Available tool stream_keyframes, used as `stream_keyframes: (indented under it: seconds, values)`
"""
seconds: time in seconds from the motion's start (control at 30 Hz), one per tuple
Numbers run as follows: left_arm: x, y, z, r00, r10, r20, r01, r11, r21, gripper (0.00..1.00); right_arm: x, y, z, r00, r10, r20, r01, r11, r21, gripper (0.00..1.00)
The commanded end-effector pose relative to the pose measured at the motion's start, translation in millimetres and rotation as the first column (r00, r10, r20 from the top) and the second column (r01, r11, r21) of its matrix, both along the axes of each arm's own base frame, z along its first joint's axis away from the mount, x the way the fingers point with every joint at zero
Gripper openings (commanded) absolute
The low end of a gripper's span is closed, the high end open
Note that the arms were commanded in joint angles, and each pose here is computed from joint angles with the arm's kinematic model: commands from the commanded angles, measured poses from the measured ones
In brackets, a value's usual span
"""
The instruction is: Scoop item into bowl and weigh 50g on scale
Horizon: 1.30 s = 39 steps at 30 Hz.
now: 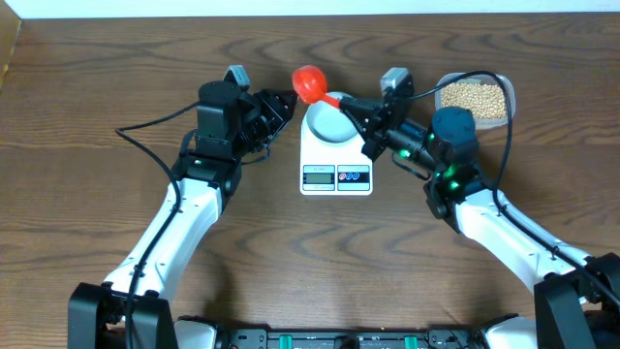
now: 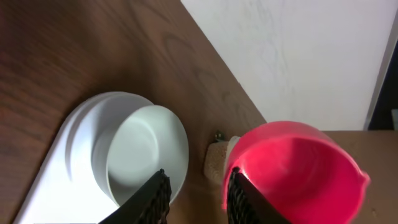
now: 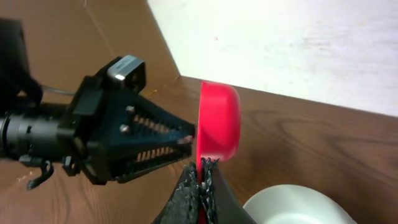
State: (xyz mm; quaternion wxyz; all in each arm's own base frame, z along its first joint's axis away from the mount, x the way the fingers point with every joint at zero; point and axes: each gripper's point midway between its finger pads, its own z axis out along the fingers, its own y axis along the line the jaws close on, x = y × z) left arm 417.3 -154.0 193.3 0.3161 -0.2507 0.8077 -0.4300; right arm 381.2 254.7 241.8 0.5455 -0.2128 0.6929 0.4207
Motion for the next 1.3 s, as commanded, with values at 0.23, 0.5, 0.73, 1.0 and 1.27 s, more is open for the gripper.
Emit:
stream_keyframes:
  seconds: [0.23,0.5,0.73,1.0,1.27]
  values:
    - [-3.1,2.6,4.6,0.953,-0.242,0.182,0.177,0.933,0.314,0.44,27.0,-49.2,12.3,0.996,-0.074,-0.042,0.077,0.994,0.075,0.01]
    - [-10.0,28.6,-21.7,0.972,-0.213,0.096,0.141,0.861,0.488,0.51,41.4,-93.0,21.7,0.965,-0.103,-0.240,0.166,0.953,0.255,0.01]
    - [-12.0,35.6,-28.9,0.981,-0.186,0.064,0.128,0.851,0.509,0.51,48.5,-147.2,18.4,0.932,-0.119,-0.342,0.231,0.922,0.309,0.01]
    - [-38.9,65.4,-68.2,0.985,-0.110,-0.130,0.168,0.764,0.623,0.84,65.5,-189.2,47.7,0.938,-0.322,-0.132,0.347,0.889,0.299,0.01]
    - [-59.1,17.0,-65.1,0.818,-0.570,-0.076,0.444,0.542,0.713,0.84,78.5,-213.3,52.8,0.875,-0.476,-0.086,0.478,0.826,0.297,0.01]
